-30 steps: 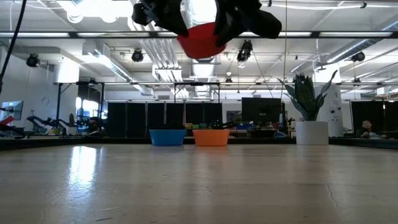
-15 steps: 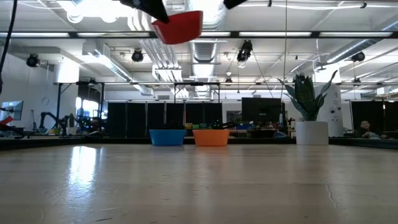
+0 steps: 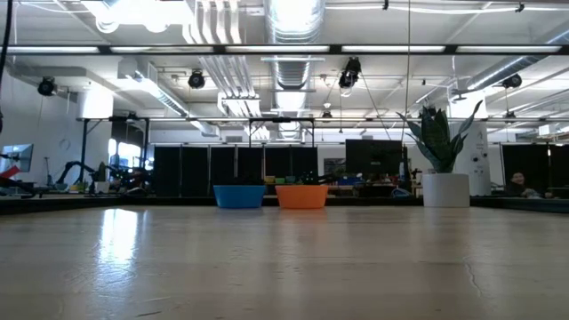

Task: Pick & Place Mini bowls
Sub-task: Stack the red bowl on top of the other red bowl on the shelf

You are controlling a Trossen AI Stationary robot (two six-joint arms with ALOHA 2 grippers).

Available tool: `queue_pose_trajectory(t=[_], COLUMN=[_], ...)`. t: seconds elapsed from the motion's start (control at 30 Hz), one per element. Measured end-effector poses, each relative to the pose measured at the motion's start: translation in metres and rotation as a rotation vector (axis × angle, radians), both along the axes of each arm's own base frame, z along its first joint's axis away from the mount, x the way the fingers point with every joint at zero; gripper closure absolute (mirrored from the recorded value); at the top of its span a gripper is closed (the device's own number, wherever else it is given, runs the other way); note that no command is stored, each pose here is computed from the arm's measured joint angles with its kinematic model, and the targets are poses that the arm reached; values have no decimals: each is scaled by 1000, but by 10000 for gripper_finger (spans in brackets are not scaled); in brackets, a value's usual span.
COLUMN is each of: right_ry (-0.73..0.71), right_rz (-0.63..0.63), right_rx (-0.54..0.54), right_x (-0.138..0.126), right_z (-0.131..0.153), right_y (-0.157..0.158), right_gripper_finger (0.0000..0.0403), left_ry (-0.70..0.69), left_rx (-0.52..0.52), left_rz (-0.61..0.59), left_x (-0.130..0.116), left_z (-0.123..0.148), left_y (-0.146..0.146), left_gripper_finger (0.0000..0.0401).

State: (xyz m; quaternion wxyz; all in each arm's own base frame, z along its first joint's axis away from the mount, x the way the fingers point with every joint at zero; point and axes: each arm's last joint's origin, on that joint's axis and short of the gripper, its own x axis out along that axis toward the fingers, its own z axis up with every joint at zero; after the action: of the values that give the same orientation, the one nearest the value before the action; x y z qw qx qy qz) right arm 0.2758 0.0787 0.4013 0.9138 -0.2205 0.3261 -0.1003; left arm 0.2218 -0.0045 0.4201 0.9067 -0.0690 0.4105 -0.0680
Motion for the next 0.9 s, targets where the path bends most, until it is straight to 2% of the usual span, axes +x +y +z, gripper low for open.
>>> queue_pose_trajectory(t=[0.13, 0.33, 0.67, 0.9], right_ry=[-32, -57, -58, -56], right_rz=[-18, -37, -33, -27], right_rx=[44, 76, 123, 150], right_x=[-7, -10, -10, -9], right_z=[6, 9, 8, 7], right_y=[-2, -3, -2, -1], right_gripper_finger=[335, 335, 335, 335], left_ry=[6, 61, 157, 135], left_rx=[-52, -91, -108, -220], left_rz=[-103, -169, -278, -327], left_x=[0, 8, 36, 50], left_z=[-1, -8, -34, -38], left_y=[-14, -42, -87, -101], left_gripper_finger=[401, 401, 401, 401])
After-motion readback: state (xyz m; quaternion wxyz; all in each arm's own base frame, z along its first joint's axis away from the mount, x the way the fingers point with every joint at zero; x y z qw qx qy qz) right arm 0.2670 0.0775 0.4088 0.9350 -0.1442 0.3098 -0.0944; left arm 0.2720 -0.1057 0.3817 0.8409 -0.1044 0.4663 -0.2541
